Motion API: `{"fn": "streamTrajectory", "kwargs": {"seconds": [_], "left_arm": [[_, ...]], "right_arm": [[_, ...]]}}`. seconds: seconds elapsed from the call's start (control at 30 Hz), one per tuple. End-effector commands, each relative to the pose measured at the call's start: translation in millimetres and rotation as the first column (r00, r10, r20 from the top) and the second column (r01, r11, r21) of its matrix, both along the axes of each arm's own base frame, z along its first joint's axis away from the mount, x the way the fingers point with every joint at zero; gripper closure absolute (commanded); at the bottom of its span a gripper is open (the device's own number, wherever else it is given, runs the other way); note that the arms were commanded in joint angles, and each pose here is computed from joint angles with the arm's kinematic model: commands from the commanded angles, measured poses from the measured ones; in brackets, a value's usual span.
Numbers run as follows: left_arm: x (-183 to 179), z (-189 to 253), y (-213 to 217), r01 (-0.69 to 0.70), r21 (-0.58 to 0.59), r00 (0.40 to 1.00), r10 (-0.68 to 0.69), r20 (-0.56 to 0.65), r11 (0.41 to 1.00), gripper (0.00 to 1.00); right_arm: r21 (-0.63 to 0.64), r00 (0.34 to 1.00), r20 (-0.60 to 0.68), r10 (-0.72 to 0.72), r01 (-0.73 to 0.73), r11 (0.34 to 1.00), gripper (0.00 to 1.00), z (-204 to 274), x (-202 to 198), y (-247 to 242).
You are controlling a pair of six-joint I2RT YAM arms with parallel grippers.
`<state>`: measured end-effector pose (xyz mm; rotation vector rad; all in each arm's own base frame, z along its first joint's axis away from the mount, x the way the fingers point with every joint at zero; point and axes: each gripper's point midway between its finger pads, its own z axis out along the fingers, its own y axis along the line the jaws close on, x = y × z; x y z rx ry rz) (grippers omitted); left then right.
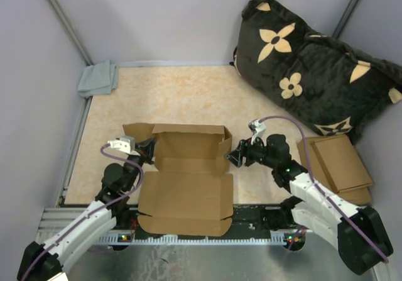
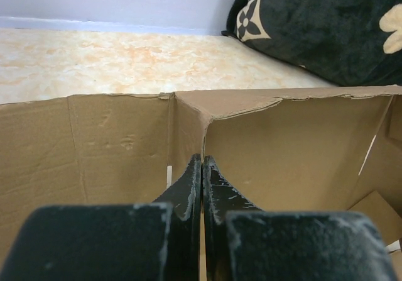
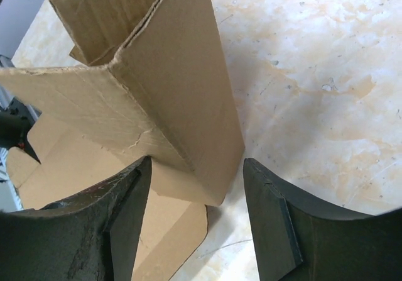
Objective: Fold the paper box
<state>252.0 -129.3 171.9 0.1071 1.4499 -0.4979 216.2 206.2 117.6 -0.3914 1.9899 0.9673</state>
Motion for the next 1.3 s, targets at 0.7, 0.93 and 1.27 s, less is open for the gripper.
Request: {"fn": "streamTrajectory", "kwargs": {"seconds": [0.7, 0.93, 1.27], "left_arm": [[-9, -45, -8, 0.051, 0.085, 0.997, -0.047, -0.054, 0.995, 1.0], [-7, -39, -6, 0.037, 0.078, 0.999, -0.034, -0.032, 0.996, 1.0], [-11, -30, -13, 0.076, 0.054, 0.997, -0.078, 0.025, 0.996, 1.0]], "right_arm": [[-0.208, 0.989, 0.137, -0.059, 0.087, 0.974, 0.39, 20, 48, 48], [-0.244, 0.99, 0.109, -0.093, 0.118, 0.963, 0.34, 24, 43, 38], [-0.205, 0.993, 0.109, -0.042, 0.064, 0.977, 0.3, 43, 24, 36]]}}
